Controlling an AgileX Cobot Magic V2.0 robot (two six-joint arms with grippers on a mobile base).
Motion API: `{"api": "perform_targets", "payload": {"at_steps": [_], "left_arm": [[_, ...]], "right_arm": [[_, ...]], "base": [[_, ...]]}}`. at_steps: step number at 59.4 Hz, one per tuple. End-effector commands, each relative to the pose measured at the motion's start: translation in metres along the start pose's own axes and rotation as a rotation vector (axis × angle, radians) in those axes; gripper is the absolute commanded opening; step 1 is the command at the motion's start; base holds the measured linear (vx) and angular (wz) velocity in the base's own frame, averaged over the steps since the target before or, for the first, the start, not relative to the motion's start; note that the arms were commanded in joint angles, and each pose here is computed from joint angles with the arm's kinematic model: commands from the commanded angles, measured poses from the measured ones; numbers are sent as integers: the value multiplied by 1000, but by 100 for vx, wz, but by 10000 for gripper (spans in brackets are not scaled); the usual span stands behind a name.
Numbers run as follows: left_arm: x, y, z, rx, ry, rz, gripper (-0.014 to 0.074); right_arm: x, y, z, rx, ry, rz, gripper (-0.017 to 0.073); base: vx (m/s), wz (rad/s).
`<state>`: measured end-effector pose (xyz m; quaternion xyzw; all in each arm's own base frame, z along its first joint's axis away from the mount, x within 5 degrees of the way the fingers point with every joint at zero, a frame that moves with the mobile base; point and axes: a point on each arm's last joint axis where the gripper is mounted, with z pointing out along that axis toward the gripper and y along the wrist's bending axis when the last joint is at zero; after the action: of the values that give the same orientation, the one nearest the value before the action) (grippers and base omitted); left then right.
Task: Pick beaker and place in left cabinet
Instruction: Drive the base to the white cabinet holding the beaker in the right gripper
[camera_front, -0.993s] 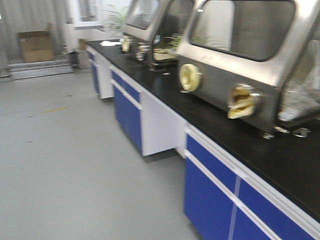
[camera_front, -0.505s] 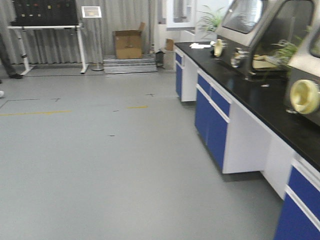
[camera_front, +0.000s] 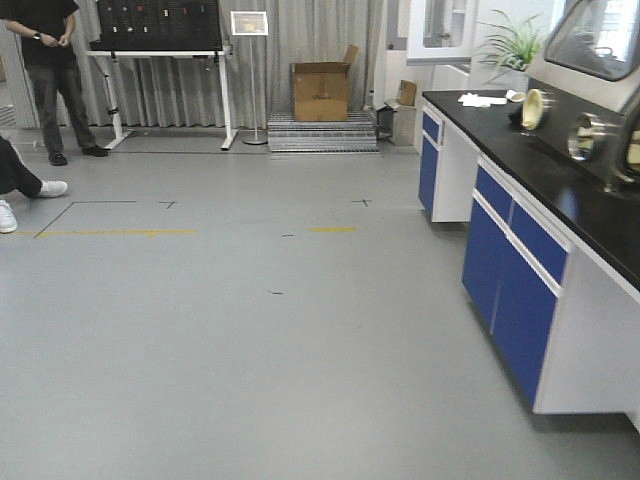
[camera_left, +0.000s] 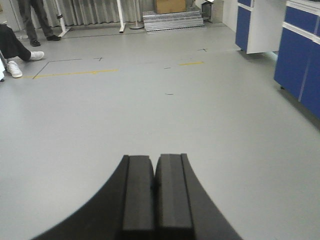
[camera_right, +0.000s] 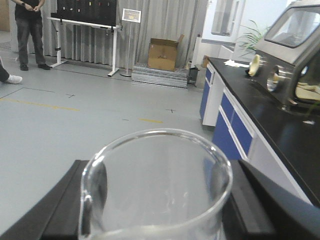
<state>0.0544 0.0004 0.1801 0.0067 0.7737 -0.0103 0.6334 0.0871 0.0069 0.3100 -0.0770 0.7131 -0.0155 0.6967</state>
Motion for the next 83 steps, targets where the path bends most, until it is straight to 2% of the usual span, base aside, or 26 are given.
{"api": "perform_targets", "payload": {"at_steps": [1, 47, 83], "left_arm": [[-12, -1, -2, 15, -103, -4, 4], [-12, -1, -2, 15, -103, -4, 4], [-12, -1, -2, 15, -103, -4, 4]], "right_arm": [[-14, 1, -1, -21, -75, -25, -5], [-14, 1, 0, -21, -71, -25, -5], [-14, 1, 0, -20, -70, -25, -5]], "base": [[59, 17], [70, 19], [79, -1]]}}
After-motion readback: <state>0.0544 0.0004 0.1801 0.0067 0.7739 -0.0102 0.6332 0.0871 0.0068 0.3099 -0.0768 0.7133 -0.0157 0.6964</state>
